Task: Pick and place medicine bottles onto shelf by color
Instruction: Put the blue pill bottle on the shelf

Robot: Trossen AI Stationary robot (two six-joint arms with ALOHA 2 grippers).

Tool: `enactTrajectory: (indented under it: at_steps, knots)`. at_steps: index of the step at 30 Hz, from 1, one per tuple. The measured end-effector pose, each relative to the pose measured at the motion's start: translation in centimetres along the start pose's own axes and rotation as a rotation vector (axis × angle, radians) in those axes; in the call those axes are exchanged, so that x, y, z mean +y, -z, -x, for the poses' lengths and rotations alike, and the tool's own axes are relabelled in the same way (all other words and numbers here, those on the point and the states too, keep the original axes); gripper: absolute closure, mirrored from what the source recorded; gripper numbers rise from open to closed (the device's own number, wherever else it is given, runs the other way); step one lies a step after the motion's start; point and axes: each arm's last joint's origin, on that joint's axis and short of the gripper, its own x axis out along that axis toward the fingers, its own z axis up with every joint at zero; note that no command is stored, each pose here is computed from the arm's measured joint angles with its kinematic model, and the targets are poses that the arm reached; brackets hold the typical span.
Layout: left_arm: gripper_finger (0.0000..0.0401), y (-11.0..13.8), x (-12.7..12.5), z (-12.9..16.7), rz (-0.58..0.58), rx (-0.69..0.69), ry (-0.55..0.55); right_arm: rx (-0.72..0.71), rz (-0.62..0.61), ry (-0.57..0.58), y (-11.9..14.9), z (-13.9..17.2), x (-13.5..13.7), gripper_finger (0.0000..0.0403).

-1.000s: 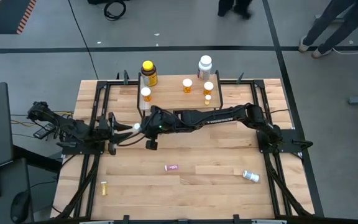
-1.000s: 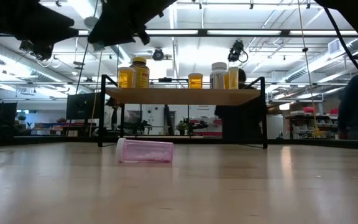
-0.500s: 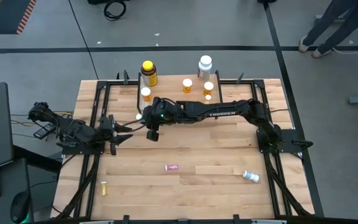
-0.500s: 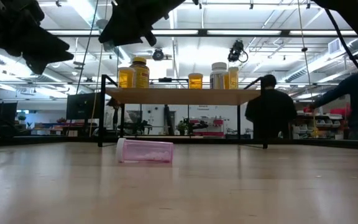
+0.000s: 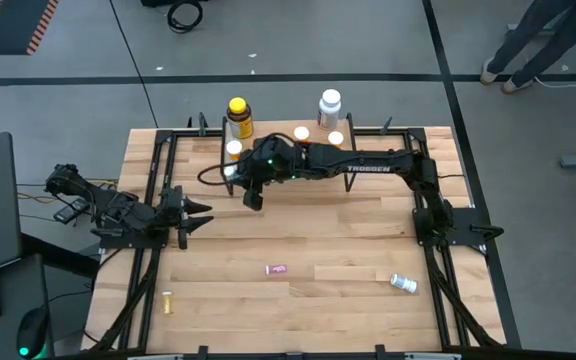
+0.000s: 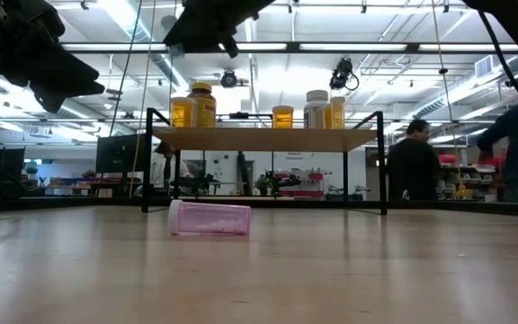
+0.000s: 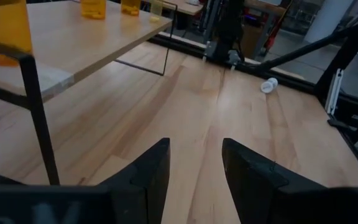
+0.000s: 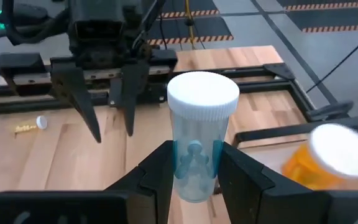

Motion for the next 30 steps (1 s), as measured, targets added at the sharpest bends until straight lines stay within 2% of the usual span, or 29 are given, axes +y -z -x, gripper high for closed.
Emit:
enactTrajectory:
  at_steps: [11, 18, 22, 30]
  knots:
    - [0.0248, 0.3, 0.1, 0.0, 0.025, 0.030, -0.007, 0.168, -0.017, 0.026, 0.9, 1.8, -1.6, 0.0281]
    - [0.0251, 0.4, 0.2, 0.0, 0.042, 0.038, -0.011, 0.207, -0.020, 0.021, 2.3, 3.1, -0.1, 0.0281]
    - [0.0248, 0.4, 0.2, 0.0, 0.043, 0.039, -0.011, 0.114, -0.056, 0.024, 4.5, 4.5, 0.2, 0.0281]
    - [0.0245, 0.4, 0.2, 0.0, 0.042, 0.034, -0.019, -0.285, -0.160, 0.115, 9.6, 9.9, -1.3, 0.0281]
